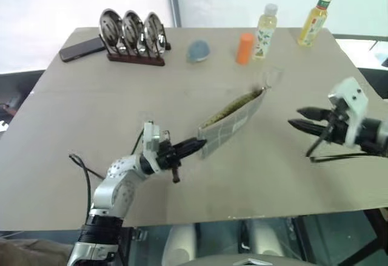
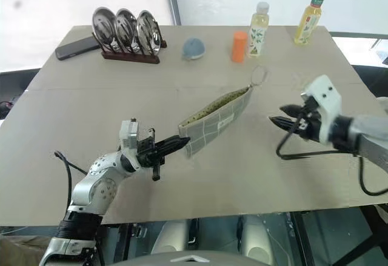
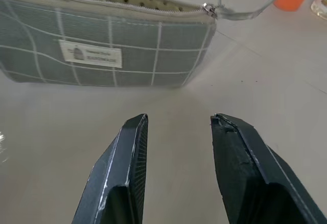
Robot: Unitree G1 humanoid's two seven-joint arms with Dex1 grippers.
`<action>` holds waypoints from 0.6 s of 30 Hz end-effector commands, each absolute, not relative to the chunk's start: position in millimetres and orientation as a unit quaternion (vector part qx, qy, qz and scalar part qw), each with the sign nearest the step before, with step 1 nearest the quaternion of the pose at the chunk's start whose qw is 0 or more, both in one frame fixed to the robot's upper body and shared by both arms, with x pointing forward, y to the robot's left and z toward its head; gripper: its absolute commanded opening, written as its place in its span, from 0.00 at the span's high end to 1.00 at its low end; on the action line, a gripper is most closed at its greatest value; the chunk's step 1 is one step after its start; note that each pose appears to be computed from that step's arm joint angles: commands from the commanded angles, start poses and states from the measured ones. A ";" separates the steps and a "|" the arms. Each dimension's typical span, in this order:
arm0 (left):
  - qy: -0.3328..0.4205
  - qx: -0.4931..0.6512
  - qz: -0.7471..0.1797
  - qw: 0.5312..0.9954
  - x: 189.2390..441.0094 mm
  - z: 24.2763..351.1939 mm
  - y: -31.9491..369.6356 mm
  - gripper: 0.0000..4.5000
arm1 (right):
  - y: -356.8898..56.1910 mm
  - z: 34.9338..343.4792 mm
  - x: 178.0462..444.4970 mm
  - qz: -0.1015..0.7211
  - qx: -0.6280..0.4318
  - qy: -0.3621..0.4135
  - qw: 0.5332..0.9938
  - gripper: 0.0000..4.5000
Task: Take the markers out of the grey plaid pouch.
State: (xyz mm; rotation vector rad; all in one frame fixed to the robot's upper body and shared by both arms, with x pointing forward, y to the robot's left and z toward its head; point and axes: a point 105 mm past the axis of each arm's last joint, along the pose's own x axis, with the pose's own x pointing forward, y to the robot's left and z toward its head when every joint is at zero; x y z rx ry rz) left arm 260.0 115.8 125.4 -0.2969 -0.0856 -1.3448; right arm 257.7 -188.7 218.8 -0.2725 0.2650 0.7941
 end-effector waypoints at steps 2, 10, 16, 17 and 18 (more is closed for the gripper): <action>-0.034 -0.162 -0.660 0.733 250.6 136.5 115.9 1.00 | -174.8 244.1 239.5 0.408 -0.150 0.091 0.896 0.99; -0.018 -0.166 -0.649 0.742 254.0 133.0 126.0 1.00 | -143.1 247.7 242.5 0.444 -0.141 0.064 0.882 0.99; -0.011 -0.136 -0.644 0.753 252.7 121.1 131.6 1.00 | -105.9 235.6 266.5 0.484 -0.168 0.055 0.857 0.99; -0.012 -0.135 -0.643 0.754 252.1 121.0 131.4 1.00 | -101.0 232.9 270.4 0.490 -0.172 0.055 0.853 0.99; -0.013 -0.135 -0.642 0.755 251.4 120.8 131.2 1.00 | -96.4 229.2 275.4 0.494 -0.177 0.056 0.849 0.99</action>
